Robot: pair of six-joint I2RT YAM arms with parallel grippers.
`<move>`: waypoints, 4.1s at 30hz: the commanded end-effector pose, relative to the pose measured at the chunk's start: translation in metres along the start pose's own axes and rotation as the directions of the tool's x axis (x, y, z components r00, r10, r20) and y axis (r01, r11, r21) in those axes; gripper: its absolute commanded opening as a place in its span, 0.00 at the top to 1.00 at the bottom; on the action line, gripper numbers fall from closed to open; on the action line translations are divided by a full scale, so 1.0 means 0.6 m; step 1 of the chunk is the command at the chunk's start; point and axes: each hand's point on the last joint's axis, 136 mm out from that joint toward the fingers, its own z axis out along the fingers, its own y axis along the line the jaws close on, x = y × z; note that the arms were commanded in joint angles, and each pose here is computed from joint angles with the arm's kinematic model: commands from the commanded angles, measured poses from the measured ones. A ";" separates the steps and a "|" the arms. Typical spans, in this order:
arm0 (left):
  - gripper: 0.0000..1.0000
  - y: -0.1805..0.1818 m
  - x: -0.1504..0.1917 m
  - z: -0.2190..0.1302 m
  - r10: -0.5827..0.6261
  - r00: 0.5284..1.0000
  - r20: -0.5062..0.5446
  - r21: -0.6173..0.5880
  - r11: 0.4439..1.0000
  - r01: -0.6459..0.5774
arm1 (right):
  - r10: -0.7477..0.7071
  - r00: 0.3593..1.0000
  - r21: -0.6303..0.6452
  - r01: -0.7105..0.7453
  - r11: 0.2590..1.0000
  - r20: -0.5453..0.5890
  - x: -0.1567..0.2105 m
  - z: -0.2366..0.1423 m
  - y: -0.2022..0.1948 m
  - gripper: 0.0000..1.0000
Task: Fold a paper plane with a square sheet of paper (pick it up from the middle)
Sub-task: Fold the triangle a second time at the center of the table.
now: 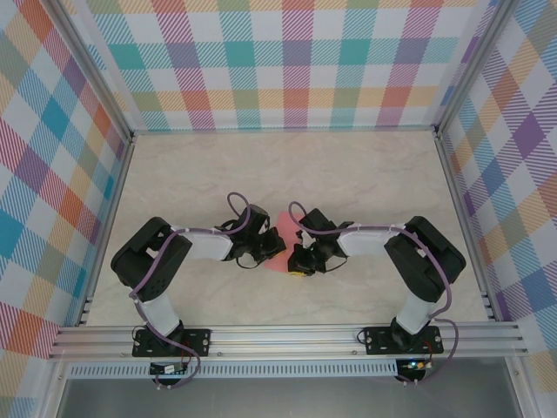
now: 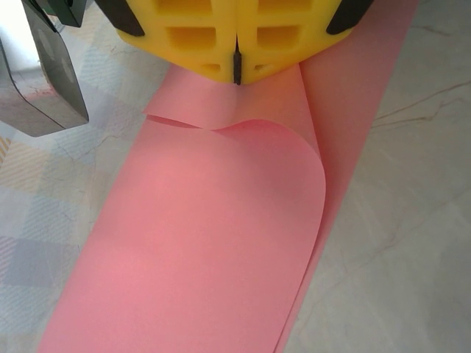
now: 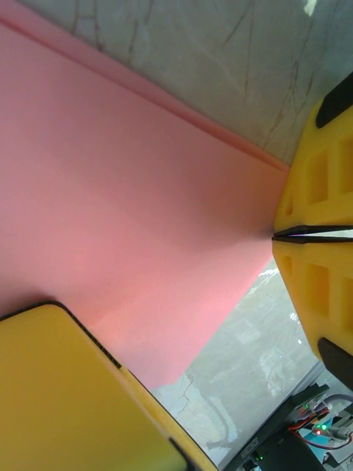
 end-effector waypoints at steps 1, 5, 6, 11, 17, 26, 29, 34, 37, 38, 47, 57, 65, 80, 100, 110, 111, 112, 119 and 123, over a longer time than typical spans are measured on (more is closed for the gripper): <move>1.00 0.059 0.019 -0.002 -0.030 0.999 -0.027 -0.117 0.993 0.027 | 0.055 0.998 0.087 -0.052 0.995 -0.029 0.029 0.005 -0.048 0.87; 1.00 0.059 0.018 -0.003 -0.029 0.999 -0.026 -0.117 0.993 0.026 | 0.020 1.000 0.025 -0.020 0.999 0.020 0.012 -0.024 -0.004 0.86; 1.00 0.058 0.018 -0.003 -0.029 0.999 -0.026 -0.115 0.993 0.026 | 0.006 0.999 0.005 -0.006 1.000 0.032 0.005 -0.031 0.011 0.86; 1.00 0.059 0.018 -0.003 -0.029 0.999 -0.025 -0.117 0.993 0.026 | -0.022 0.997 -0.077 0.027 0.997 0.071 -0.024 -0.039 0.063 0.85; 1.00 0.058 0.018 -0.005 -0.029 0.999 -0.024 -0.114 0.993 0.026 | 0.035 0.999 0.011 -0.035 0.999 0.039 -0.027 0.003 0.015 0.87; 1.00 0.063 0.020 -0.006 -0.030 0.999 -0.023 -0.126 0.992 0.026 | 0.058 0.998 0.043 -0.058 0.997 0.004 0.012 0.008 -0.030 0.85; 1.00 0.065 0.020 -0.005 -0.033 0.999 -0.024 -0.130 0.991 0.029 | 0.022 1.000 0.008 -0.022 1.000 0.005 0.010 -0.004 -0.007 0.85; 1.00 0.067 0.020 -0.006 -0.032 0.999 -0.021 -0.133 0.991 0.029 | 0.025 1.000 -0.001 -0.025 1.000 0.004 0.018 -0.002 -0.017 0.85; 1.00 0.067 0.021 -0.006 -0.035 0.999 -0.023 -0.133 0.991 0.031 | 0.065 0.998 0.032 -0.065 0.997 -0.009 0.030 0.013 -0.047 0.85; 1.00 0.068 0.021 -0.006 -0.035 0.999 -0.023 -0.135 0.990 0.031 | 0.077 0.997 0.033 -0.076 0.997 -0.010 0.033 0.016 -0.053 0.86; 1.00 0.069 0.020 -0.007 -0.037 0.999 -0.019 -0.141 0.989 0.034 | 0.013 1.000 -0.035 -0.013 0.999 -0.001 0.049 -0.006 -0.035 0.84; 1.00 0.067 0.020 -0.008 -0.037 0.999 -0.019 -0.133 0.991 0.034 | -0.017 0.995 -0.034 0.021 0.999 0.094 0.024 -0.049 -0.001 0.84; 1.00 0.062 0.020 -0.008 -0.035 0.999 -0.019 -0.125 0.992 0.032 | -0.027 0.988 -0.116 0.045 0.992 0.151 -0.027 -0.052 0.062 0.83; 1.00 0.057 0.012 -0.009 -0.029 1.000 -0.007 -0.117 0.993 0.028 | 0.091 0.995 0.124 -0.095 0.988 0.039 0.017 0.018 -0.078 0.89; 1.00 0.060 -0.071 -0.020 -0.012 0.999 0.050 -0.090 0.996 0.016 | 0.074 0.997 0.171 -0.073 0.983 -0.002 0.024 0.020 -0.088 0.91; 1.00 0.077 -0.094 -0.024 -0.047 0.997 0.053 -0.099 0.994 0.052 | 0.066 0.998 0.160 -0.063 0.985 -0.013 0.024 0.022 -0.083 0.91; 1.00 0.077 -0.097 -0.025 -0.047 0.997 0.055 -0.099 0.994 0.052 | 0.065 0.998 0.160 -0.062 0.985 -0.013 0.023 0.022 -0.082 0.91; 1.00 0.077 -0.100 -0.026 -0.047 0.997 0.056 -0.101 0.993 0.053 | 0.062 0.998 0.160 -0.059 0.985 -0.014 0.023 0.022 -0.082 0.91; 1.00 0.080 -0.125 -0.031 -0.059 0.996 0.066 -0.102 0.993 0.066 | 0.051 0.998 0.150 -0.046 0.988 -0.026 0.022 0.022 -0.074 0.91; 1.00 0.072 -0.129 -0.036 -0.052 0.997 0.060 -0.097 0.994 0.057 | 0.048 0.998 0.148 -0.043 0.988 -0.028 0.020 0.023 -0.071 0.90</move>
